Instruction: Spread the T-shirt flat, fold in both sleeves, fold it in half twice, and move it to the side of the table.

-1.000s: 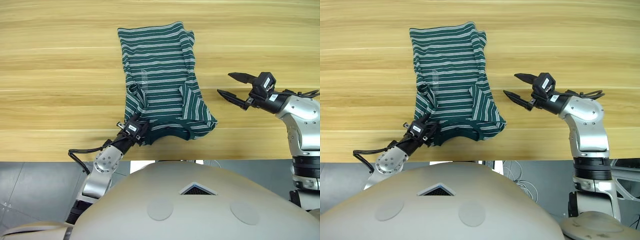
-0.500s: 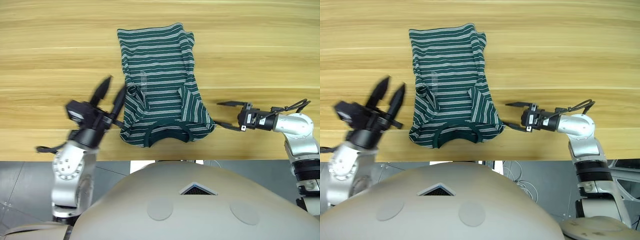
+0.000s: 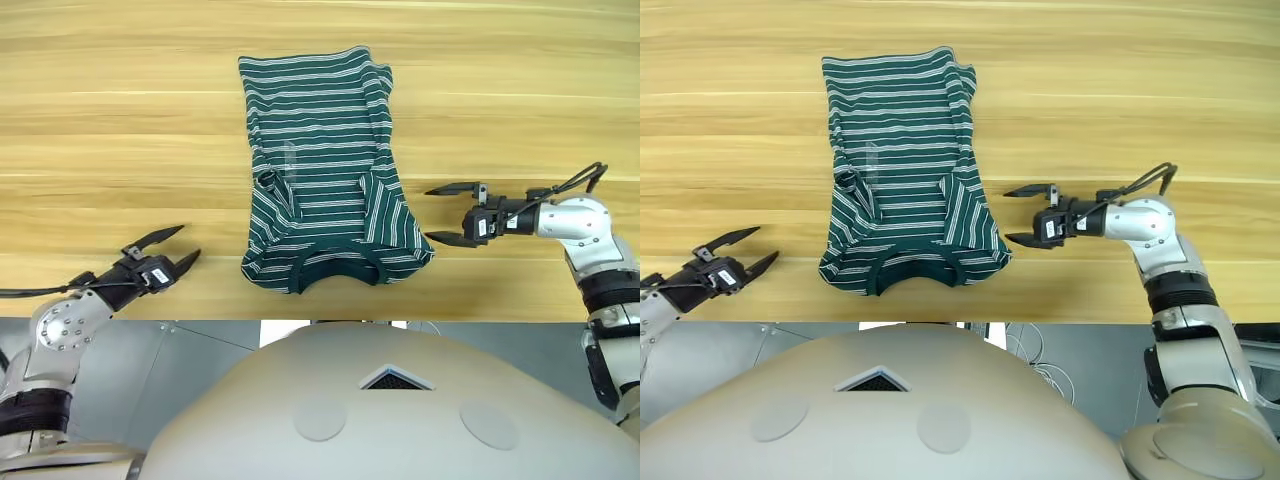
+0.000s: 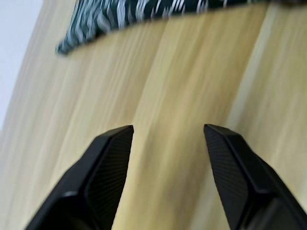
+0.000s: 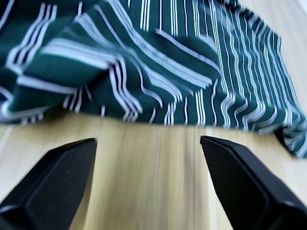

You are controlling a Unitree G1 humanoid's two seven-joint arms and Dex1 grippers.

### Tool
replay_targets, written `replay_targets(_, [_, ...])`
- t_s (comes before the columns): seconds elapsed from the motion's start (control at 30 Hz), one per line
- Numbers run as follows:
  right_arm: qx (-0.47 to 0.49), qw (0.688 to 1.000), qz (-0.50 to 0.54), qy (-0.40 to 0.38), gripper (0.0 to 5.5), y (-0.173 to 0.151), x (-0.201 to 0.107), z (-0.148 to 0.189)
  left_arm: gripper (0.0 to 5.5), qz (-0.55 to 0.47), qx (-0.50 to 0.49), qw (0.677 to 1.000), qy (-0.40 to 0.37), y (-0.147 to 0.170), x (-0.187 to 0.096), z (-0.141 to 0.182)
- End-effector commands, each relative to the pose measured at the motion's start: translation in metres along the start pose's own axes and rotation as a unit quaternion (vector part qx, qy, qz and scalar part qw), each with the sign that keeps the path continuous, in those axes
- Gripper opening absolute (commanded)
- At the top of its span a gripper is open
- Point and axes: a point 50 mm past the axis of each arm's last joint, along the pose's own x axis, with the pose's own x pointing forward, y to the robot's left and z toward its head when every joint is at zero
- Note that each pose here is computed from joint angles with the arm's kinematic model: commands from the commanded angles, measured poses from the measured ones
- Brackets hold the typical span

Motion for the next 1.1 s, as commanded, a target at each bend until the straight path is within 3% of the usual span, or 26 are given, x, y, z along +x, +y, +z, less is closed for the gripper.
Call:
replay_targets(0.03, [0.014,0.998,0.066,-0.018,4.06,0.015,0.022,-0.001,2.61,-0.058,0.028,0.996,-0.055,-0.017,0.025,0.022])
replay_targets(0.23, [0.018,0.996,0.064,-0.06,4.06,0.014,0.036,0.007,2.61,-0.093,0.064,0.988,-0.102,-0.016,0.056,0.033])
replay_targets(0.4, [0.022,0.995,0.059,-0.079,3.11,0.012,0.037,0.011,2.61,-0.103,0.093,0.983,-0.117,-0.012,0.073,0.036])
replay_targets(0.6, [0.024,0.994,0.074,-0.077,1.92,0.012,0.039,0.01,2.61,-0.163,0.071,0.975,-0.133,-0.029,0.073,0.034])
replay_targets(0.93, [0.025,0.995,0.065,-0.076,0.16,0.005,0.044,0.011,0.88,-0.255,0.016,0.958,-0.132,-0.065,0.062,0.032])
replay_targets(1.1, [0.025,0.993,0.075,-0.089,0.06,0.01,0.045,0.016,0.26,-0.275,0.022,0.954,-0.119,-0.065,0.059,0.026])
